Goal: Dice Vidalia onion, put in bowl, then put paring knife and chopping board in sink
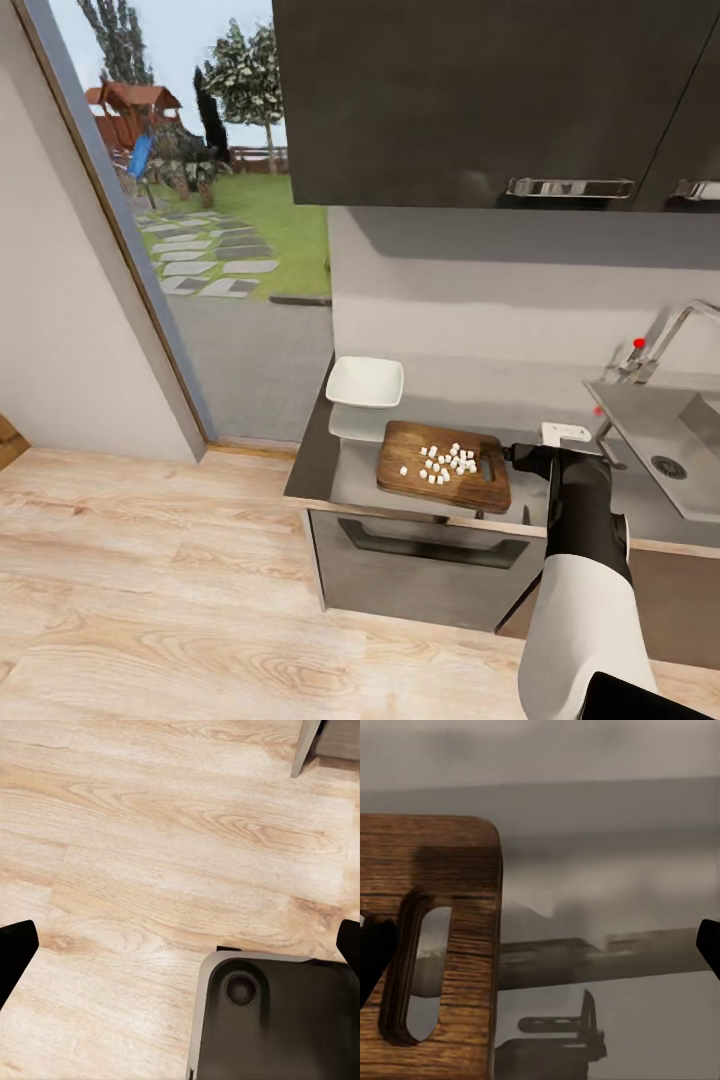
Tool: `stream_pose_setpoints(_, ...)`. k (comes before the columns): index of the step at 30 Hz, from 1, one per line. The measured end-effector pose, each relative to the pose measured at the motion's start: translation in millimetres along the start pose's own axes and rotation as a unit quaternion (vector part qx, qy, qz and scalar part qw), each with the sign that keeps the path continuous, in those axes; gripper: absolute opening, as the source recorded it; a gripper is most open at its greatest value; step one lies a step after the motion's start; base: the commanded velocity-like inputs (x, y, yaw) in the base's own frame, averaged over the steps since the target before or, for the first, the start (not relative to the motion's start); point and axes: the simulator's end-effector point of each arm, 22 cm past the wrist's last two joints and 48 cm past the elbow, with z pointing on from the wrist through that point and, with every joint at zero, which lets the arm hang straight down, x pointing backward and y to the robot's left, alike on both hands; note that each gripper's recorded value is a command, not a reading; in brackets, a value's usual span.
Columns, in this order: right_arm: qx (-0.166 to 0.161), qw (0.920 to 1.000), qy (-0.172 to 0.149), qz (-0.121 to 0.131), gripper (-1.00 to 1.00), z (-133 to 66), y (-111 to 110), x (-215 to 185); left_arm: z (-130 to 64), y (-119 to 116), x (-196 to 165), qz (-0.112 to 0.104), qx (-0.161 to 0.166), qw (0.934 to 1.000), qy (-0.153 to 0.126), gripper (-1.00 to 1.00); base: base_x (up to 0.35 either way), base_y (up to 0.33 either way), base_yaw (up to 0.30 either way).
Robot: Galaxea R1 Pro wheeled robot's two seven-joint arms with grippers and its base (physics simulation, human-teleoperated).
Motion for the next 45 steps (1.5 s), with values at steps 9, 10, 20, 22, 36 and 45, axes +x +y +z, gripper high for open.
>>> stream_pose_setpoints(9, -0.001, 1.0, 0.008, -0.002, 1.0, 5.8, 2, 8, -1.4, 1, 3, 0.001, 0.0, 1.0, 0.006, 1.0, 0.0, 0.051, 0.0)
stream_pose_setpoints(10, -0.001, 1.0, 0.009, -0.002, 1.0, 6.3, 2, 9, -1.5, 1, 4, 0.001, 0.0, 1.0, 0.006, 1.0, 0.0, 0.014, 0.0)
stream_pose_setpoints(20, -0.001, 0.9999, 0.016, -0.003, 1.0, 11.3, 3, 15, -3.2, 1, 7, 0.002, -0.001, 0.9999, 0.013, 1.0, 0.03, 0.001, 0.0)
stream_pose_setpoints(22, -0.001, 0.9998, 0.017, -0.003, 1.0, 12.5, 3, 16, -3.5, 1, 8, 0.003, -0.001, 0.9999, 0.014, 1.0, 0.013, 0.0, 0.0)
stream_pose_setpoints(36, -0.002, 0.9995, 0.03, -0.005, 1.0, 21.0, 5, 29, -6.8, 3, 15, 0.006, -0.002, 0.9997, 0.025, 1.0, 0.001, -0.027, 0.0)
stream_pose_setpoints(45, -0.001, 0.9993, 0.036, -0.007, 1.0, 26.2, 5, 35, -8.7, 4, 19, 0.007, -0.002, 0.9995, 0.032, 1.0, 0.0, 0.0, 0.0)
